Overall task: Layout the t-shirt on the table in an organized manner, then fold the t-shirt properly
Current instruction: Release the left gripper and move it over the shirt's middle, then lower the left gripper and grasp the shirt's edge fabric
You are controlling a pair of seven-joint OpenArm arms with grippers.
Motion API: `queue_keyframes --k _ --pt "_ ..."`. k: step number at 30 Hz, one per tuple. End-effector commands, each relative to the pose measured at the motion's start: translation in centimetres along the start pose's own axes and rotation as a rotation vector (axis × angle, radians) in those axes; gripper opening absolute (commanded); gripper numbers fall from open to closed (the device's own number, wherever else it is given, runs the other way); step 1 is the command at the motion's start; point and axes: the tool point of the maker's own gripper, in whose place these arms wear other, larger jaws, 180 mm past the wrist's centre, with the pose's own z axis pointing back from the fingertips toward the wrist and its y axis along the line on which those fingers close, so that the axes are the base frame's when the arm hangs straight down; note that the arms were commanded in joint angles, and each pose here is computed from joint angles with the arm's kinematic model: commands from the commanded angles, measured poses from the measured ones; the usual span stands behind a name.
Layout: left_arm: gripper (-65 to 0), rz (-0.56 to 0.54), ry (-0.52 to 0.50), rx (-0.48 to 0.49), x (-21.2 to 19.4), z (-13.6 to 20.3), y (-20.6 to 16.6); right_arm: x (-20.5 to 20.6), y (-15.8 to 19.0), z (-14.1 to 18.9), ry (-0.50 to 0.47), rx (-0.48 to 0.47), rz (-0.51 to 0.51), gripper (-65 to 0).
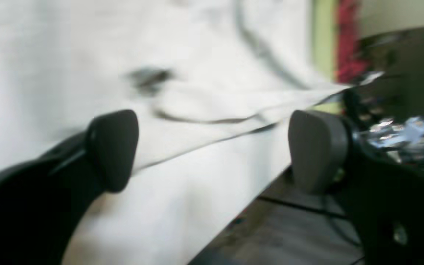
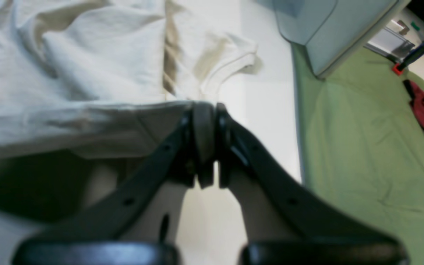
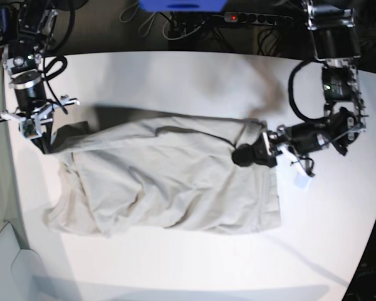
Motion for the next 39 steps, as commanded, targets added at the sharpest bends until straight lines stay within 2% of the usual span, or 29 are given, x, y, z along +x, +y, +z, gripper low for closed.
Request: queue_keyframes --k 1,7,10,15,21,25,30,33,36,39 --pt "-2.0 0.002 0.000 -0.023 -0.2 -0.6 -0.9 1.4 -0.7 0.0 -0.055 -0.015 0.000 -65.0" --pt "-2.0 -0.074 0.116 -0.005 -5.1 -4.9 -3.5 1.0 -0.7 -0.1 -0.047 -0.012 -0.001 -65.0" --pt "-2.0 -0.106 0.140 0.005 -6.5 -5.7 -4.3 1.0 -1.0 -0.5 -0.048 -0.021 -0.008 -65.0" --pt "-2.0 -0.140 0.142 0.094 -6.6 -6.1 -3.2 0.4 -0.9 -0.8 -0.035 -0.019 -0.019 -65.0" --pt "-2.0 -0.189 0.067 0.186 -5.1 -6.2 -1.8 0.4 -1.0 -0.8 -0.035 -0.020 -0.018 -65.0" --pt "-2.0 -0.219 0.067 0.268 -5.0 -6.7 -0.7 0.4 -0.9 -0.8 -0.034 -0.018 -0.019 -65.0" --pt "-2.0 -0.304 0.077 0.425 -3.7 -6.4 1.1 0.3 -1.0 -0.8 -0.034 -0.020 -0.019 -65.0" --pt "-1.9 -0.354 0.072 0.533 -1.9 -5.5 2.7 0.5 -1.3 -1.1 -0.037 -0.023 -0.012 -65.0" --pt "-1.9 -0.331 0.022 0.629 0.7 -3.0 5.0 -0.1 -2.1 -1.1 -0.019 -0.020 0.012 -65.0" --pt "-1.9 -0.328 -0.020 0.683 3.1 -1.2 7.2 -0.8 -3.4 -0.9 -0.002 -0.048 0.018 -65.0"
